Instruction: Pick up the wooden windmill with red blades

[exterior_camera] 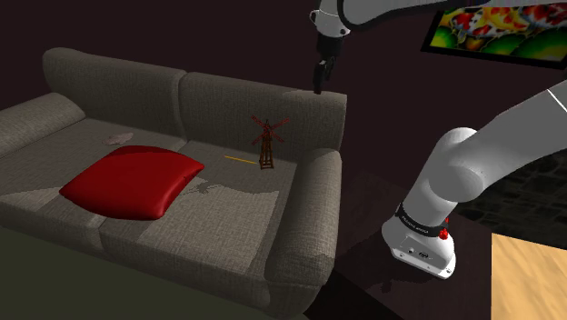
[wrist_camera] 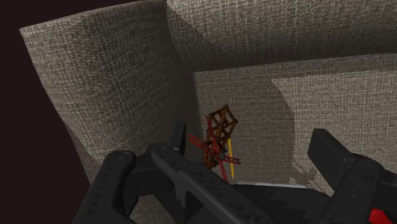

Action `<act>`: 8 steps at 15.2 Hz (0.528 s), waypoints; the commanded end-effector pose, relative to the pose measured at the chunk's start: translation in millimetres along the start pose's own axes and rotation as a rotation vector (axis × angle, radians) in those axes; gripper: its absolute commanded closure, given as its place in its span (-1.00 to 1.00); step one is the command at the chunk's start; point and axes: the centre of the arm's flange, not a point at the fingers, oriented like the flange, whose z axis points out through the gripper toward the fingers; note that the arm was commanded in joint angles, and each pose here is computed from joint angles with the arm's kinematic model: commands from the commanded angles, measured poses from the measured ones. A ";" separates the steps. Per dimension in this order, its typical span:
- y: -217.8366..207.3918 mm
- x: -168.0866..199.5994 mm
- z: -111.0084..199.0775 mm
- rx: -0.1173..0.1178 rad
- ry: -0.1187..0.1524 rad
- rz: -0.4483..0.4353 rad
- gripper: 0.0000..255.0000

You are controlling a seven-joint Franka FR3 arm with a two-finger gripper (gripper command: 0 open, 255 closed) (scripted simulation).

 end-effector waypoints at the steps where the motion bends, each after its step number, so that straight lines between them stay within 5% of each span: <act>1: -2.7 18.6 18.6 -0.015 -0.008 -0.024 -1.00; 8: -5.6 83.3 88.8 -0.068 -0.040 -0.102 -1.00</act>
